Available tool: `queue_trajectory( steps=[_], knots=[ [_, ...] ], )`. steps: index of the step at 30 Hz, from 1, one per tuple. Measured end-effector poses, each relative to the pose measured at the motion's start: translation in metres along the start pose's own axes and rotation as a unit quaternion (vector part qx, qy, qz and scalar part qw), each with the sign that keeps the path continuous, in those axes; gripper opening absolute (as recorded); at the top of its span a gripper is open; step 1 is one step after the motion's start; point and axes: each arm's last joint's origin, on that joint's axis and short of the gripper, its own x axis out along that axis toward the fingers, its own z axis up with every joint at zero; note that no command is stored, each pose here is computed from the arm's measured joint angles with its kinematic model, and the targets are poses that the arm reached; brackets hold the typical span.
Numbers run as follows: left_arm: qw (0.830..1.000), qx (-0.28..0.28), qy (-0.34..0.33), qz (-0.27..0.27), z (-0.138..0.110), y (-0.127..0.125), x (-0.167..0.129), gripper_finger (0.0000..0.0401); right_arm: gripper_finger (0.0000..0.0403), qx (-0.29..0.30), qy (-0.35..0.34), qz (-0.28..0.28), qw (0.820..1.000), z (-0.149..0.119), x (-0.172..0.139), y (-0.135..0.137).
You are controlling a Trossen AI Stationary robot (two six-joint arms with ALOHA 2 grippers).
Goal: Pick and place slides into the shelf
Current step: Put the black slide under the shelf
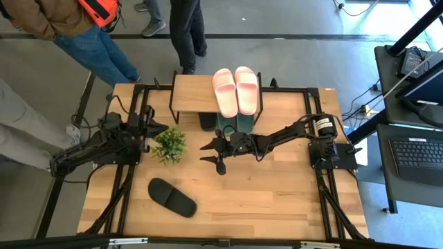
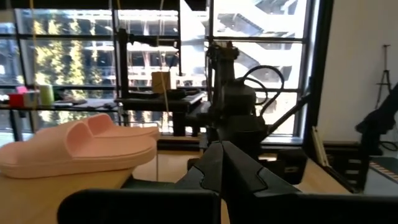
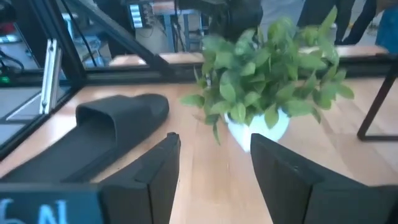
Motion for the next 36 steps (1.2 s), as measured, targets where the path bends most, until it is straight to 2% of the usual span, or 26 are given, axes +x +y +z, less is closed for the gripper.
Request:
queue_trajectory(
  steps=[7, 13, 20, 25, 30, 36],
  knots=[
    [0.999, -0.006, 0.050, -0.005, 0.009, -0.004, 0.014, 0.0000, 0.0197, 0.006, 0.027, -0.014, 1.000, -0.005, -0.001, -0.010],
    [0.990, 0.071, 0.118, -0.017, 0.012, -0.010, 0.038, 0.0000, 0.0197, 0.012, 0.063, -0.028, 0.998, -0.011, -0.002, -0.020],
    [0.974, 0.149, 0.162, -0.055, 0.014, -0.035, 0.062, 0.0000, 0.0197, 0.029, 0.116, -0.040, 0.992, -0.021, -0.005, -0.027],
    [0.957, 0.204, 0.207, -0.002, 0.016, -0.059, 0.075, 0.0000, 0.0197, 0.037, 0.159, -0.052, 0.985, -0.029, -0.008, -0.032],
    [0.932, 0.262, 0.248, 0.041, 0.008, -0.087, 0.089, 0.0000, 0.0197, 0.032, 0.179, -0.077, 0.980, -0.033, -0.009, -0.033],
    [0.897, 0.314, 0.294, 0.098, -0.002, -0.118, 0.103, 0.0000, 0.0197, 0.031, 0.206, -0.081, 0.975, -0.038, -0.011, -0.033]
  ],
)
